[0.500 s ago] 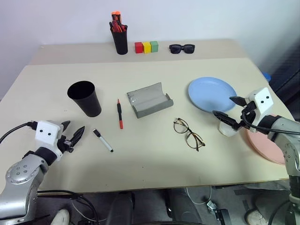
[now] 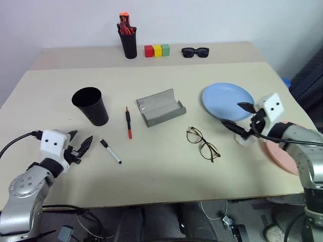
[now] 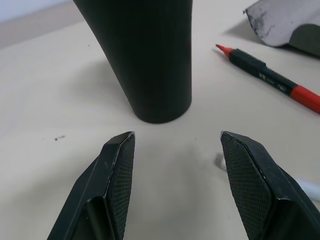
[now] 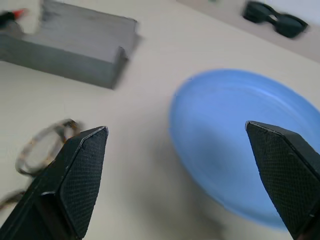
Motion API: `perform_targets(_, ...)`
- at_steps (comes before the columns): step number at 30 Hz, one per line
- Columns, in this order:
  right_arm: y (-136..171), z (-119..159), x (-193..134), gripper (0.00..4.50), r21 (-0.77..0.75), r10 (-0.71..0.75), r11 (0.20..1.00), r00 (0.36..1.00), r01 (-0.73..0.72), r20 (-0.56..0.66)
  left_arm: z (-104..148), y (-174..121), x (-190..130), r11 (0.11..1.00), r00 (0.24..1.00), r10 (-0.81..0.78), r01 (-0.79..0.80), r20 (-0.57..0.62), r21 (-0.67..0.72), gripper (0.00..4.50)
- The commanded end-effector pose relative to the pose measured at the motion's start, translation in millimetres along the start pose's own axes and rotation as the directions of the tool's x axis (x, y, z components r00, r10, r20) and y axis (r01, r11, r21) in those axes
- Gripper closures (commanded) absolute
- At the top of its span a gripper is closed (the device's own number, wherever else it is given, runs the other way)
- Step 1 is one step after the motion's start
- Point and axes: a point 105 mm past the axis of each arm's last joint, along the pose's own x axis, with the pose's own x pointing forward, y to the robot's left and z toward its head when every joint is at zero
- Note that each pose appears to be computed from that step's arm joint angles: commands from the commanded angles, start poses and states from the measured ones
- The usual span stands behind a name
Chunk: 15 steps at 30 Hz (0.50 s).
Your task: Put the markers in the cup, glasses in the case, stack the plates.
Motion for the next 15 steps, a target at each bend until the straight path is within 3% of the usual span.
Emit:
perform_targets(1,22,25,19,0.00,-0.057,0.085,0.995,0.992,-0.080,0.089,23,-33,-2,0.998,0.997,-0.067,0.067,0.036,0.001,0.94)
perform_targets(3,32,31,29,0.00,-0.060,0.128,0.991,0.985,-0.122,0.112,23,-42,-3,0.998,0.998,-0.064,0.064,-0.001,0.014,0.02)
perform_targets(8,75,48,43,0.00,-0.094,0.352,0.935,0.923,-0.341,0.154,15,-52,-6,0.996,0.985,0.054,-0.065,-0.162,-0.063,0.02)
perform_targets(12,126,54,43,0.00,-0.155,0.580,0.814,0.803,-0.560,0.141,6,-54,-11,0.977,0.951,0.144,-0.181,-0.274,-0.117,0.02)
perform_targets(15,151,58,47,0.00,-0.178,0.649,0.760,0.744,-0.625,0.160,-3,-63,-3,0.948,0.921,0.166,-0.247,-0.353,-0.199,0.02)
